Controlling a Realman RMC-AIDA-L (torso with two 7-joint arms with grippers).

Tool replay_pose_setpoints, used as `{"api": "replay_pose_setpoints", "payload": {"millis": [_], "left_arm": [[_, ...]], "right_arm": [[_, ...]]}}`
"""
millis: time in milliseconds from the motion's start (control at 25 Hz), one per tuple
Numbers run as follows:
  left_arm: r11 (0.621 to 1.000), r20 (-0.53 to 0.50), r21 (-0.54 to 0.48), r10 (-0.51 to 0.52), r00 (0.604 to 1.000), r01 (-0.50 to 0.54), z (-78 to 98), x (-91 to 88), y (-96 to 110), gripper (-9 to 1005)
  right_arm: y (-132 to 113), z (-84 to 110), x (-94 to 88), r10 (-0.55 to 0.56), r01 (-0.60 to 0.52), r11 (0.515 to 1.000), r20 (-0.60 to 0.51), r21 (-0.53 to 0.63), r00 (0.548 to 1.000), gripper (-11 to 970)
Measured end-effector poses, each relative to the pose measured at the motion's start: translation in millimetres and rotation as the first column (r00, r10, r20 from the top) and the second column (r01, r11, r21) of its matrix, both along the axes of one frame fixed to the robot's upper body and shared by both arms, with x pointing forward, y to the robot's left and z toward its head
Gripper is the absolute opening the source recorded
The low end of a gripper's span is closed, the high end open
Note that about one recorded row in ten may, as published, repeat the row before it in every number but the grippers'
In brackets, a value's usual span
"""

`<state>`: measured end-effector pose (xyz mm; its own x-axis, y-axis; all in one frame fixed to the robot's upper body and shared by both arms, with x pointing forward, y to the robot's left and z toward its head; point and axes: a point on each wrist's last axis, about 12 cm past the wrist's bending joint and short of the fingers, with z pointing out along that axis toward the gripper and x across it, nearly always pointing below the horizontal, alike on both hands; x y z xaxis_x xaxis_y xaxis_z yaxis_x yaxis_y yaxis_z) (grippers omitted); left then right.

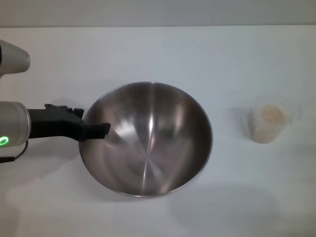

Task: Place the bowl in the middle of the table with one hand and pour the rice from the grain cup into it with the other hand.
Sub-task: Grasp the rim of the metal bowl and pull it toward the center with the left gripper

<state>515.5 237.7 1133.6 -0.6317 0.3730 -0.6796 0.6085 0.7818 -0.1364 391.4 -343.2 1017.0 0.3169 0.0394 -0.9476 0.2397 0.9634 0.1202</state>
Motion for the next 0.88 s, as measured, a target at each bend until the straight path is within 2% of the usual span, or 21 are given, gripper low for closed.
{"api": "replay_pose_setpoints", "payload": {"millis": [240,640,680,880], "left_arm": [[1.0,-0.02,0.001,-0.01,1.0,0.01,-6.3,1.5,-3.6,801],[1.0,-0.01,0.0,-0.02,1.0,0.02,-5.1,3.0,-5.3,798],[1.0,-0.011,0.001,-0.027,1.0,0.027,-4.8,3.3,-6.1,676],[1.0,-0.011,0.001,-0.031,0.999,0.031,-4.1,3.8,-6.8,586]], "right_arm": [[0.5,0.1,0.3,0.003,-0.003,1.0,0.0,0.0,1.0,809],[0.1,-0.3,-0.6,0.002,-0.002,1.0,-0.002,-0.001,1.0,808],[0.1,-0.3,-0.6,0.002,-0.002,1.0,-0.002,-0.001,1.0,808],[0.1,-0.2,-0.5,0.003,-0.003,1.0,-0.002,-0.001,1.0,808]]}}
